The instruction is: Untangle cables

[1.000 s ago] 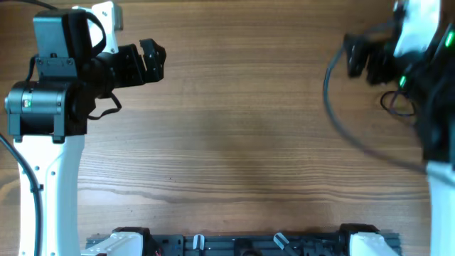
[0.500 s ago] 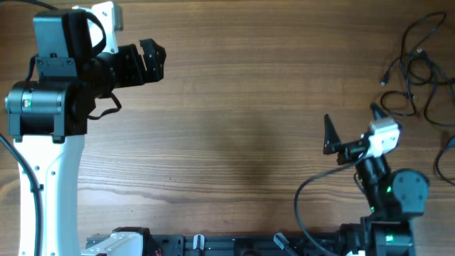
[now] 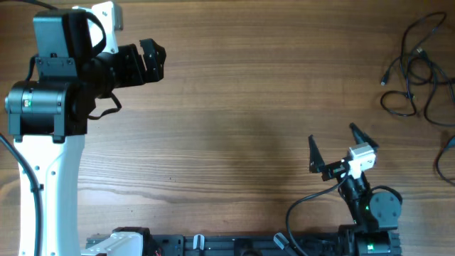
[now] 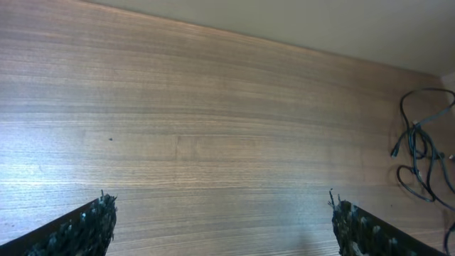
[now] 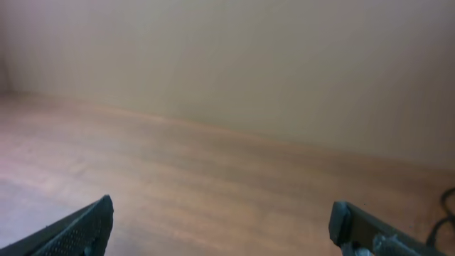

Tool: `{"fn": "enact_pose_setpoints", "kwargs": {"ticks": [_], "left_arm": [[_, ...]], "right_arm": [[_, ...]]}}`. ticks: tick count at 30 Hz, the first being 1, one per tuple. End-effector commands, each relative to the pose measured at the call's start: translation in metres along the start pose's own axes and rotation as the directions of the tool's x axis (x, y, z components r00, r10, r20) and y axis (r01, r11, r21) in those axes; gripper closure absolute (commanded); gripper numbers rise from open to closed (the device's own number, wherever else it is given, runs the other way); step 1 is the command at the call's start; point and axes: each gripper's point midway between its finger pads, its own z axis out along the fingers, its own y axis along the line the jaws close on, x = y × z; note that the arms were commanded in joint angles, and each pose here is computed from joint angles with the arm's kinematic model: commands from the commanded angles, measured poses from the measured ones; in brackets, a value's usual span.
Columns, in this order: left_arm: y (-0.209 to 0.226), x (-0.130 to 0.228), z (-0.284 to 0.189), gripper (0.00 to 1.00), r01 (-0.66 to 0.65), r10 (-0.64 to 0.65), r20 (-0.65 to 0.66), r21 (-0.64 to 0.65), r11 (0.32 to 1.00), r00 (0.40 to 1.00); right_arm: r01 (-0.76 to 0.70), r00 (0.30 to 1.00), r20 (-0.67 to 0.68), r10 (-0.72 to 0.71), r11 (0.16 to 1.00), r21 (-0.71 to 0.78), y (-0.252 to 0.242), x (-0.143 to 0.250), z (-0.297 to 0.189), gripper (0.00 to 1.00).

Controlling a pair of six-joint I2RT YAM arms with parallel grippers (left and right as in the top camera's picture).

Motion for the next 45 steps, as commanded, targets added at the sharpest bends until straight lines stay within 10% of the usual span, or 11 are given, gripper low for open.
{"fn": "enact_pose_setpoints", "kwargs": {"ticks": [1,28,36,45], "left_arm": [[0.000,-0.002,-0.002,0.00,-0.022,0.022,0.010,-0.004,1.000,1.000],[0.011,0.015,-0.007,0.00,-0.036,0.034,-0.048,-0.062,0.997,0.998],[0.015,0.008,-0.029,0.00,-0.134,0.144,0.296,-0.052,0.990,0.944],[0.053,0.094,-0.011,0.00,-0.154,0.172,0.554,-0.080,0.985,0.815]], "right_arm": [[-0.027,0.999,0.017,0.027,1.000,-0.016,0.004,-0.003,-0.002,0.00],[-0.043,0.999,0.007,0.043,0.999,-0.016,0.004,-0.001,-0.001,0.00],[-0.044,0.999,0.007,0.044,0.999,-0.016,0.004,-0.001,-0.001,0.00],[-0.044,0.999,0.007,0.044,0.999,-0.016,0.004,-0.001,-0.001,0.00]]}}
